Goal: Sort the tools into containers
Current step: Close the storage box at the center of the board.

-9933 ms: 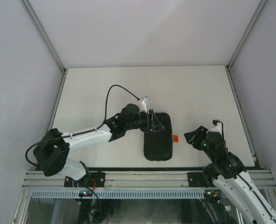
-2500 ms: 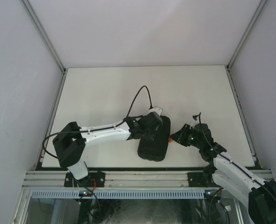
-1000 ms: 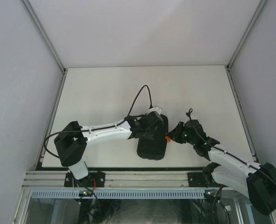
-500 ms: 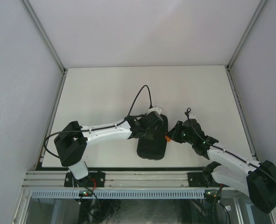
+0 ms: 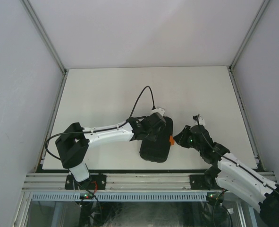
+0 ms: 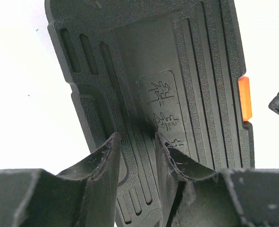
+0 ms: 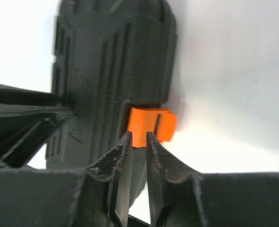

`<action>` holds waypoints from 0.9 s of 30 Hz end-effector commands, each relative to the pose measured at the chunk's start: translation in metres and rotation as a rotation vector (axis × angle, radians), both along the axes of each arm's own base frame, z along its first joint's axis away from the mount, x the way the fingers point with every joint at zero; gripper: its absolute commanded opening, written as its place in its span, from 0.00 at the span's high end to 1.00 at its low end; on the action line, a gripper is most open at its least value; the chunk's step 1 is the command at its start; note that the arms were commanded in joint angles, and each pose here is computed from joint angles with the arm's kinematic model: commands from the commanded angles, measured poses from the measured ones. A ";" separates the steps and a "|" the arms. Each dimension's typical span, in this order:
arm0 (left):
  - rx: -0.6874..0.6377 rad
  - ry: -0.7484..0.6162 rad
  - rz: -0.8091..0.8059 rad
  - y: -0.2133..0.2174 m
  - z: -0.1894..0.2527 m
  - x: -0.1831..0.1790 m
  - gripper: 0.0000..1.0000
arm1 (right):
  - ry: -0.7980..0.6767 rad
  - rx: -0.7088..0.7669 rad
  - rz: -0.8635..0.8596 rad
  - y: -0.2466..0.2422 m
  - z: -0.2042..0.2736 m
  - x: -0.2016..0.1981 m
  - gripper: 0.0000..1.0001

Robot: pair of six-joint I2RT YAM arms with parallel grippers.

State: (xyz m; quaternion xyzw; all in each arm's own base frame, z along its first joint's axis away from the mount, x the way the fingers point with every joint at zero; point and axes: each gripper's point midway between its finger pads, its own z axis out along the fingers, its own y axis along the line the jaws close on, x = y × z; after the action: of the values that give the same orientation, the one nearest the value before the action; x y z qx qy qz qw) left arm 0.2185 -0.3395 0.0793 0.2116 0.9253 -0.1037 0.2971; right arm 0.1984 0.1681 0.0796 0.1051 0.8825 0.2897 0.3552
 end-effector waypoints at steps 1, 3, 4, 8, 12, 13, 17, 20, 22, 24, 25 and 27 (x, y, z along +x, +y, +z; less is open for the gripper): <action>-0.018 0.141 -0.064 -0.017 -0.025 -0.029 0.62 | 0.057 -0.106 -0.062 -0.017 -0.013 0.002 0.87; -0.018 0.143 -0.066 -0.017 -0.025 -0.029 0.62 | 0.083 -0.136 -0.063 -0.018 -0.018 0.002 0.91; -0.017 0.143 -0.065 -0.017 -0.025 -0.029 0.62 | 0.092 -0.147 -0.061 -0.018 -0.019 0.003 0.94; -0.019 0.144 -0.065 -0.017 -0.025 -0.029 0.62 | 0.109 -0.165 -0.049 -0.014 -0.023 0.007 0.99; -0.017 0.143 -0.065 -0.017 -0.025 -0.029 0.62 | 0.113 -0.155 -0.025 -0.007 -0.026 0.011 1.00; -0.017 0.143 -0.065 -0.017 -0.025 -0.029 0.62 | 0.116 -0.154 -0.020 -0.006 -0.027 0.011 1.00; -0.016 0.145 -0.064 -0.017 -0.025 -0.029 0.62 | 0.132 -0.156 -0.006 -0.002 -0.031 0.012 1.00; -0.017 0.146 -0.067 -0.017 -0.025 -0.029 0.62 | 0.149 -0.158 0.004 -0.001 -0.036 0.010 1.00; -0.020 0.146 -0.066 -0.018 -0.025 -0.029 0.62 | 0.164 -0.156 0.016 0.001 -0.039 0.008 1.00; -0.021 0.148 -0.068 -0.019 -0.025 -0.029 0.62 | 0.173 -0.154 0.027 0.004 -0.041 0.007 1.00; -0.022 0.148 -0.069 -0.019 -0.024 -0.029 0.62 | 0.175 -0.151 0.029 0.005 -0.042 0.007 1.00; -0.022 0.149 -0.069 -0.020 -0.024 -0.029 0.62 | 0.179 -0.147 0.036 0.007 -0.043 0.008 1.00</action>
State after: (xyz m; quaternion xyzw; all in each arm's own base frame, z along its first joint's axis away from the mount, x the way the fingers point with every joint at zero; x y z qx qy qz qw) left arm 0.2183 -0.3474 0.0798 0.2131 0.9237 -0.1178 0.2959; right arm 0.1936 0.1572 0.0213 0.1035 0.9413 0.1855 0.2624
